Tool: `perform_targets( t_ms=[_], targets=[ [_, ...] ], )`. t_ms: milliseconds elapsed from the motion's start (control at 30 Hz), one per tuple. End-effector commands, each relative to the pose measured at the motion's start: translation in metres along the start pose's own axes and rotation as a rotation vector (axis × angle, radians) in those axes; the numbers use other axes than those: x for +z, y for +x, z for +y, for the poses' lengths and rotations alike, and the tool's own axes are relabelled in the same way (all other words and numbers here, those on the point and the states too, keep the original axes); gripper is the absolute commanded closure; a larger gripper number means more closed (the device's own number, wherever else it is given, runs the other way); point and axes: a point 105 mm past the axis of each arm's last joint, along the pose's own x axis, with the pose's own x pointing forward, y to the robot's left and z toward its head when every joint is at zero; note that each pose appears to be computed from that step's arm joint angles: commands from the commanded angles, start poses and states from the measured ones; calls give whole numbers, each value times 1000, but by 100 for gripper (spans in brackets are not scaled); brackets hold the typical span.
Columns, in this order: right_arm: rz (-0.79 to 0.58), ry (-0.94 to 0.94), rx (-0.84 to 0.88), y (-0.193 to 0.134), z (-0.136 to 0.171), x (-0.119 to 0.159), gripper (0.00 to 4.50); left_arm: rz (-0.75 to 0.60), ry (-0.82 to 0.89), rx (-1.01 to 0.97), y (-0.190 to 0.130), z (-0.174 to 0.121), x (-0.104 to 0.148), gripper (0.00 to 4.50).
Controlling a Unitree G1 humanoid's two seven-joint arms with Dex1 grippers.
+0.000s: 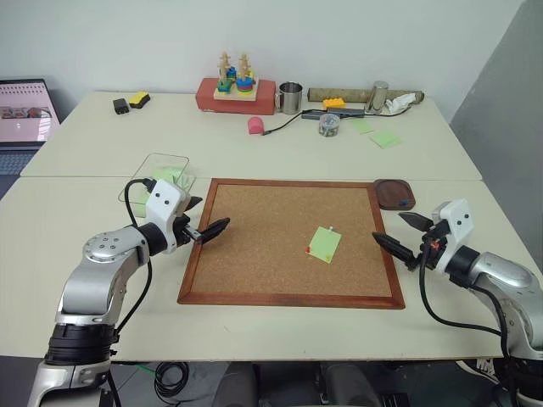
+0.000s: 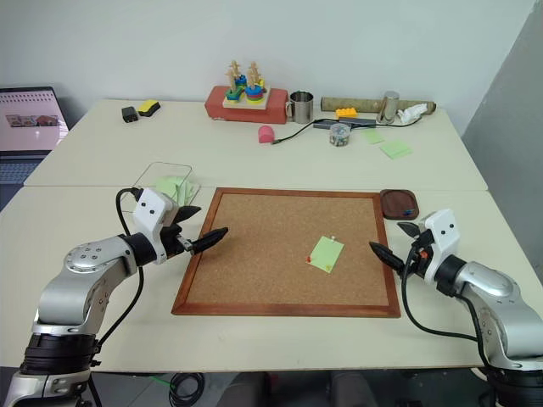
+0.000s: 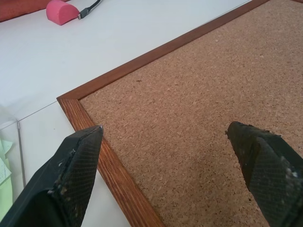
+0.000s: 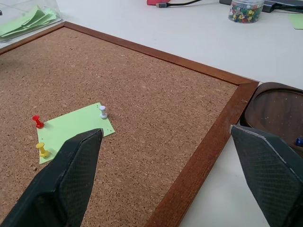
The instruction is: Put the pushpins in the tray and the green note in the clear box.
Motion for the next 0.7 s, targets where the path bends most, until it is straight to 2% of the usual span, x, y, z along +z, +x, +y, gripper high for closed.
perform_targets(
  t_ms=[33, 700],
  targets=[
    [-40, -32, -5, -4, 0, 14, 0, -45, 37, 10, -4, 2, 16, 5],
    [-48, -32, 2, -2, 1, 15, 0, -67, -23, -17, -5, 1, 20, 5]
  ],
)
